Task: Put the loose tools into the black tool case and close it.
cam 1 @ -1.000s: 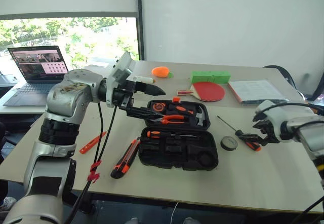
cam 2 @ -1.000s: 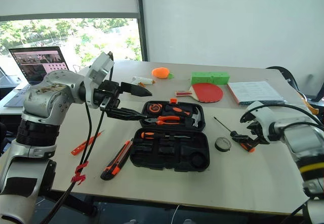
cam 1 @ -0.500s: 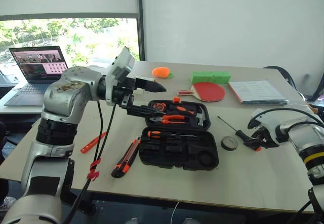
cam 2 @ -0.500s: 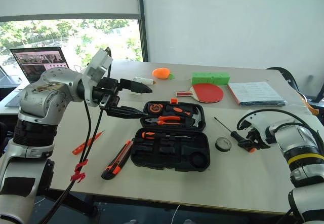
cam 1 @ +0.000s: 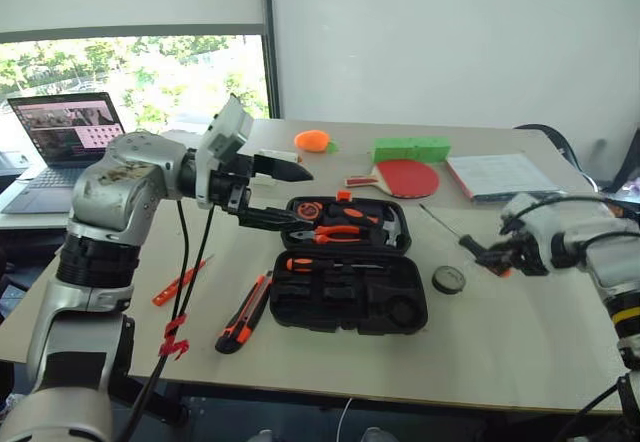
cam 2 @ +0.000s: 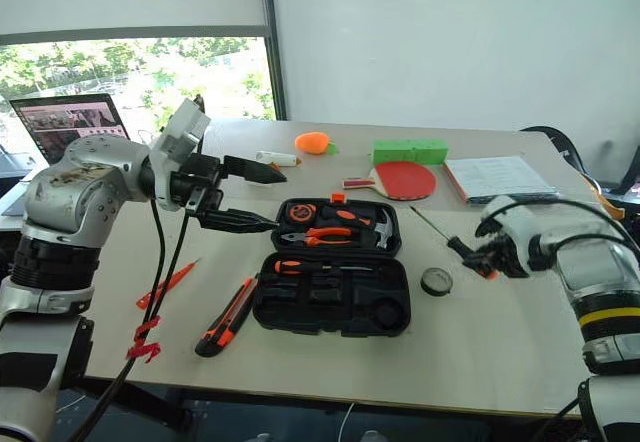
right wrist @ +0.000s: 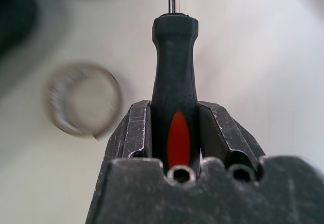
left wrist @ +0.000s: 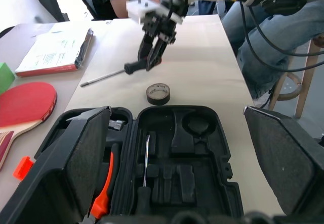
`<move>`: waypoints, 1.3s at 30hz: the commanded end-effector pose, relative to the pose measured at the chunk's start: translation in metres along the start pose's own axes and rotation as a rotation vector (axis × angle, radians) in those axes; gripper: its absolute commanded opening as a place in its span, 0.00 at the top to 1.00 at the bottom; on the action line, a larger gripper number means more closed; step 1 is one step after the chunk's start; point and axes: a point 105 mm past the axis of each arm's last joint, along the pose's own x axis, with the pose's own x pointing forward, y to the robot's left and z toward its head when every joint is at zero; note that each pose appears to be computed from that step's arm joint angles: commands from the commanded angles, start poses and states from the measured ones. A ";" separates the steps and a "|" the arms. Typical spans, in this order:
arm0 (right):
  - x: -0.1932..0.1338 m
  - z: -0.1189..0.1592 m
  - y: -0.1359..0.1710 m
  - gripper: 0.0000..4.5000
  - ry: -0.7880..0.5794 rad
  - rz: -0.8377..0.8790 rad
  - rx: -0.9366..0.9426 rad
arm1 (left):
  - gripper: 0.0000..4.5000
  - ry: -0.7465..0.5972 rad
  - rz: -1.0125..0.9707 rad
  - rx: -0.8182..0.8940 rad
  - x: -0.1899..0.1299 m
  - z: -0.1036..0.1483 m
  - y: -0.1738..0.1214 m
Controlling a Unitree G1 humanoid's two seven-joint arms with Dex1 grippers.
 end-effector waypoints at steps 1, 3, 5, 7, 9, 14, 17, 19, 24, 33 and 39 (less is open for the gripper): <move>0.008 0.046 0.028 0.78 -0.068 0.129 -0.207 | 0.00 0.024 0.026 0.021 -0.017 0.002 -0.005; 0.027 0.048 0.054 0.78 -0.033 0.242 -0.299 | 0.00 0.037 0.026 0.015 -0.019 0.000 -0.010; 0.038 0.044 0.074 0.78 0.004 0.330 -0.378 | 0.00 0.048 0.029 0.013 -0.020 -0.002 -0.013; 0.042 0.042 0.084 0.78 0.023 0.369 -0.410 | 0.00 0.053 0.032 0.014 -0.020 -0.003 -0.015; 0.052 0.040 0.089 0.78 0.041 0.377 -0.428 | 0.00 0.056 0.037 0.014 -0.020 -0.003 -0.018; 0.063 0.041 0.089 0.78 0.061 0.358 -0.430 | 0.00 0.059 0.049 0.014 -0.021 -0.001 -0.019; 0.066 0.045 0.089 0.78 0.054 0.359 -0.423 | 0.00 0.060 0.053 0.014 -0.021 -0.001 -0.019; 0.067 0.049 0.091 0.78 0.042 0.363 -0.418 | 0.00 0.061 0.055 0.012 -0.021 -0.002 -0.019; 0.071 0.057 0.099 0.78 0.019 0.381 -0.392 | 0.00 0.055 0.054 0.012 -0.018 -0.002 -0.019; 0.069 0.078 0.109 0.78 -0.034 0.384 -0.408 | 0.00 0.046 0.048 0.021 -0.013 -0.002 -0.017; 0.059 0.093 0.110 0.78 -0.074 0.381 -0.412 | 0.00 0.040 0.047 0.028 -0.011 -0.002 -0.017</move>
